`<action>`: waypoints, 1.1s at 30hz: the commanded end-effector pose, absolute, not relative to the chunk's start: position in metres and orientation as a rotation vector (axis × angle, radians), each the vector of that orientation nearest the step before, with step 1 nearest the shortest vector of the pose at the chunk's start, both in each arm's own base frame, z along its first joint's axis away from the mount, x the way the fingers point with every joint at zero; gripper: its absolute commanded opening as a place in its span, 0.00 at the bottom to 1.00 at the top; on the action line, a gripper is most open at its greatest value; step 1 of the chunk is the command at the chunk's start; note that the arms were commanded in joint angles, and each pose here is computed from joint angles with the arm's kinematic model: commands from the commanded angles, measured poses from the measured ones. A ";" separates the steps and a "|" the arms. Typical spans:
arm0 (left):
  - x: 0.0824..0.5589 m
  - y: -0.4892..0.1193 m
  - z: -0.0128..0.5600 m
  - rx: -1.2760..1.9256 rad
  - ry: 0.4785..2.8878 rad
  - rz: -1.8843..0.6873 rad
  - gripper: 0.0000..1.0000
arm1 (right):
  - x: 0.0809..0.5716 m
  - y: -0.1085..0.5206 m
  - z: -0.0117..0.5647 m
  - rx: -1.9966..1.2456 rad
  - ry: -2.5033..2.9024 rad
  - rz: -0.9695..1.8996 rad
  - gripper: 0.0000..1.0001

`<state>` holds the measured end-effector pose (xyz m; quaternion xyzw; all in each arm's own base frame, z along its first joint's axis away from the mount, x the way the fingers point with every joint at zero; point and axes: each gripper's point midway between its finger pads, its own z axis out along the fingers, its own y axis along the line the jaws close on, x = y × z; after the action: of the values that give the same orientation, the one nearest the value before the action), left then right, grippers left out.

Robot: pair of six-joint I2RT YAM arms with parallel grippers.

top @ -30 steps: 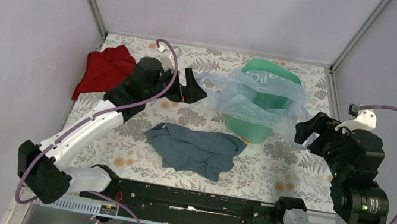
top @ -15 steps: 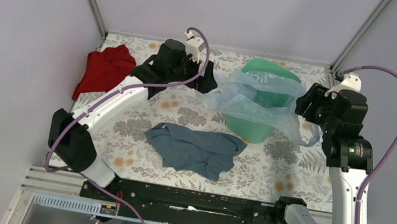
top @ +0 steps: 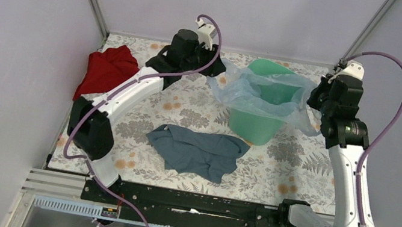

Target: Put the trash bags into the trash bin

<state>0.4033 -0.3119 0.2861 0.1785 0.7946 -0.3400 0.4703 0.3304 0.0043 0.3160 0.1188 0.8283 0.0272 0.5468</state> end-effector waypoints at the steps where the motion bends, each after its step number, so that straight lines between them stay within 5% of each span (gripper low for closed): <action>1: 0.436 -0.331 0.313 0.310 1.852 -0.936 0.35 | 0.357 -0.012 0.334 0.331 1.875 -0.031 0.13; 7: 0.458 -0.352 0.309 0.250 1.819 -1.040 0.25 | 0.389 -0.009 0.324 0.285 1.909 -0.025 0.10; 11: 0.476 -0.348 0.307 0.159 1.798 -1.057 0.25 | 0.402 -0.010 0.322 0.273 1.922 -0.021 0.23; 16: 0.484 -0.345 0.308 0.163 1.767 -1.119 0.53 | 0.411 -0.012 0.320 0.253 1.961 -0.033 0.34; 21: 0.483 -0.333 0.312 0.111 1.729 -1.176 0.23 | 0.406 -0.014 0.335 0.262 1.919 -0.036 0.30; 33: 0.529 -0.343 0.238 -0.231 1.989 -1.218 0.13 | 0.449 -0.036 0.304 0.348 1.971 -0.018 0.19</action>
<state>0.5132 -0.3420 0.2540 -0.0422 0.7627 -0.4894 0.4207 0.4301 -0.0293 0.3073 0.1351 0.8314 -0.0181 0.5386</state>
